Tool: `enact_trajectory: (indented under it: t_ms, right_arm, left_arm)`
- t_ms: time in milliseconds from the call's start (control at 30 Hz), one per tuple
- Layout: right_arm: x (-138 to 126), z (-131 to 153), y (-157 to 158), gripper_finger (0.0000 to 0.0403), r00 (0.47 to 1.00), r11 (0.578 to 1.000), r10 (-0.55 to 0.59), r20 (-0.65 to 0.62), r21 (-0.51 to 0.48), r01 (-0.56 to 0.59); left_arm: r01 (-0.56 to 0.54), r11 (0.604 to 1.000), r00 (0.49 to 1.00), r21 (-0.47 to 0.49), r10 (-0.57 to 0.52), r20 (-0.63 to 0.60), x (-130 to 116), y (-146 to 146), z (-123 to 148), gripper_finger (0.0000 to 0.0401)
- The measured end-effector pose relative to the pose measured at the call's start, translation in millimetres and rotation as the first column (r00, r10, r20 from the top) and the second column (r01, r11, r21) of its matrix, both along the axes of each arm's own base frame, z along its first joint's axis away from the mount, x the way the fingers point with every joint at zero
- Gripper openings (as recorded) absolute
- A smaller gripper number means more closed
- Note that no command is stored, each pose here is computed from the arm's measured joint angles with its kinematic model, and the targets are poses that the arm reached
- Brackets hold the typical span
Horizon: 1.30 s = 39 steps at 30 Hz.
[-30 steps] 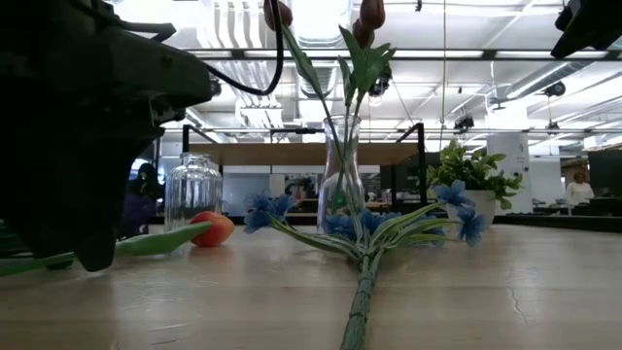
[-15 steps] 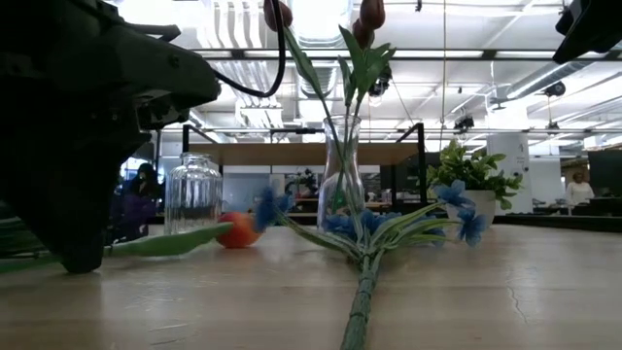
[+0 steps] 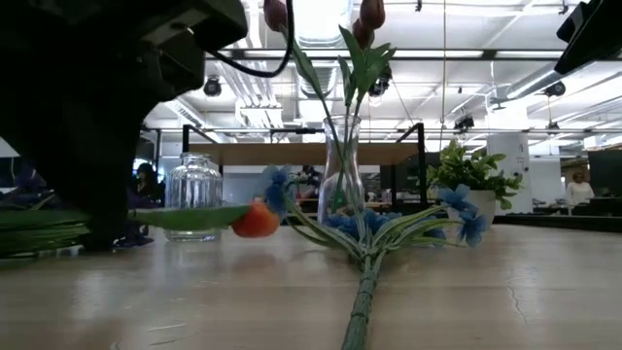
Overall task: Pick and place flowers into a vace then onto a shelf
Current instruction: Put the orange tulip into the right transparent vase
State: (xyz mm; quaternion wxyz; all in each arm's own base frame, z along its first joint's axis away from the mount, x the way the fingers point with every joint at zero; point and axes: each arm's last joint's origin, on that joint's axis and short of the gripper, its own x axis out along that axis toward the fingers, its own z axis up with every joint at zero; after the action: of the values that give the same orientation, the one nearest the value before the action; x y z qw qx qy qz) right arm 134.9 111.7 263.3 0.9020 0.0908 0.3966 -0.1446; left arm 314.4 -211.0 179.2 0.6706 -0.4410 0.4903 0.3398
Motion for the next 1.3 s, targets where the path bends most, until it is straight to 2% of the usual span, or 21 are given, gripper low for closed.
enact_trajectory:
  t_ms: [167,467,733,900,1000,1067,1167,1233,1300]
  right_arm:
    - [0.0,0.0,0.0,0.0098,1.000,1.000,0.000,0.001,0.000,0.000]
    - [0.0,0.0,0.0,0.0099,1.000,1.000,0.000,0.001,0.000,0.000]
    - [0.1,-0.2,0.1,0.0090,1.000,1.000,0.003,-0.001,-0.003,-0.003]
    - [0.1,-0.2,0.2,0.0084,1.000,1.000,0.003,0.000,-0.002,-0.003]
    - [0.2,-0.2,0.2,0.0080,1.000,1.000,0.003,0.000,-0.002,-0.003]
    - [0.2,-0.1,0.2,0.0078,1.000,1.000,0.003,0.000,-0.002,-0.003]
    - [0.3,-0.1,0.3,0.0077,1.000,1.000,0.003,0.002,0.000,-0.003]
    - [0.4,0.0,0.4,0.0078,1.000,1.000,0.002,0.003,0.002,-0.002]
    - [0.5,0.0,0.5,0.0080,1.000,1.000,0.000,0.004,0.004,0.000]
  left_arm:
    - [-0.107,0.994,0.993,0.009,0.107,-0.047,-5.4,0.9,4.1,0.0002]
    - [-0.102,0.995,0.995,-0.017,0.102,-0.016,-10.3,-3.8,18.3,0.0002]
    - [-0.044,0.999,0.989,-0.031,0.048,0.143,-16.0,-0.3,59.8,0.0002]
    - [0.044,0.999,0.943,-0.001,-0.041,0.329,-15.2,2.1,89.1,0.0002]
    - [0.112,0.989,0.865,0.101,-0.147,0.479,-9.8,2.4,107.3,0.0002]
    - [0.133,0.965,0.790,0.228,-0.242,0.563,-4.2,2.0,118.1,0.0001]
    - [0.101,0.897,0.692,0.430,-0.374,0.617,4.9,2.3,130.8,0.0001]
    - [0.055,0.838,0.656,0.543,-0.440,0.613,10.3,4.4,137.4,0.0001]
    - [0.012,0.774,0.643,0.634,-0.492,0.588,15.9,7.3,141.5,0.0001]
